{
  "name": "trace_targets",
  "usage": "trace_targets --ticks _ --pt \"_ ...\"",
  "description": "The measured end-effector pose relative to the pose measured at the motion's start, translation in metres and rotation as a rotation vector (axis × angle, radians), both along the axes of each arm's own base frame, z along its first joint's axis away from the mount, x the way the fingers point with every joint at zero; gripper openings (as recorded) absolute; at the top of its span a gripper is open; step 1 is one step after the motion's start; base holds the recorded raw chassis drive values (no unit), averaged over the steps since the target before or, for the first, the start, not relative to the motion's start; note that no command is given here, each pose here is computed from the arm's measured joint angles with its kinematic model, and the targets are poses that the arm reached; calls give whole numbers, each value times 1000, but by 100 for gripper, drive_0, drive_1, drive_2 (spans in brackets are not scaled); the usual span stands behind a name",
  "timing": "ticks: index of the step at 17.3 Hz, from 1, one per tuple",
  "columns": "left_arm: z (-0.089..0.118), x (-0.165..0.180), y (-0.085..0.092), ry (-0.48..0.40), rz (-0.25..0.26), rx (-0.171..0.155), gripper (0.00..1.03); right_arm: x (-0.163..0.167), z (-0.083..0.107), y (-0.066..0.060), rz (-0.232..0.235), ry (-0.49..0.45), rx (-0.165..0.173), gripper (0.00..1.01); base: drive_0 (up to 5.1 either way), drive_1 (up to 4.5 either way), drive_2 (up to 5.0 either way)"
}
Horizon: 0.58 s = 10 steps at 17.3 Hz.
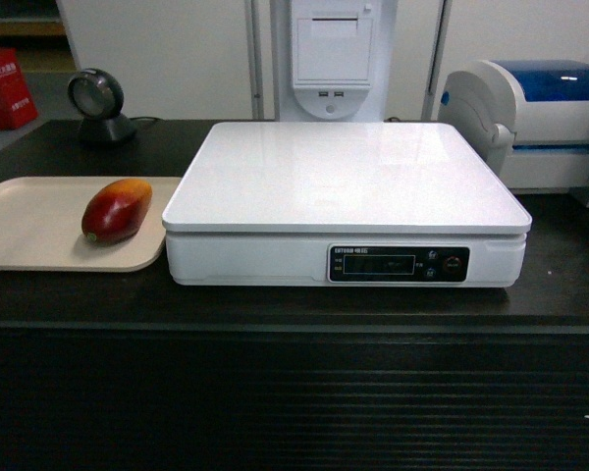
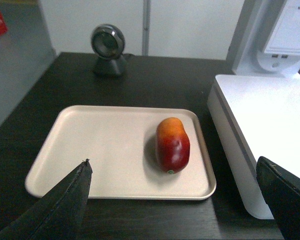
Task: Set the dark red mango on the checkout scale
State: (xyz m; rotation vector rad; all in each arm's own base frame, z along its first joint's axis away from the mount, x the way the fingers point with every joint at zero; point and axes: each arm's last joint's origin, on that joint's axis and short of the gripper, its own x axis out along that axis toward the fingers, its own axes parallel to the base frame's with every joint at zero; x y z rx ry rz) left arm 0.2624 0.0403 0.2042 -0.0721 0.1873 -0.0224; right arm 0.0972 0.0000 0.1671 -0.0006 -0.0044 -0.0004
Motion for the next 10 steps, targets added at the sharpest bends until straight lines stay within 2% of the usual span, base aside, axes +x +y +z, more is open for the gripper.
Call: trace_targets --ticks 1,2,3,5,8,10 --pt "-4 24 -2 37 -32 -10 98 0 0 0 0 0 0 98 0 0 0" --pt "-9 52 -3 96 -93 -44 98 0 0 0 0 0 0 98 0 0 0" --pt "-19 83 -6 150 -114 -54 98 0 0 0 0 0 0 98 0 0 0" --pt "-34 120 -13 223 -146 -64 98 0 0 0 0 0 0 98 0 0 0" --pt "-49 152 -31 284 -200 -39 98 0 0 0 0 0 0 98 0 0 0" --pt "-56 163 -37 306 -208 -22 98 0 0 0 0 0 0 98 0 0 0"
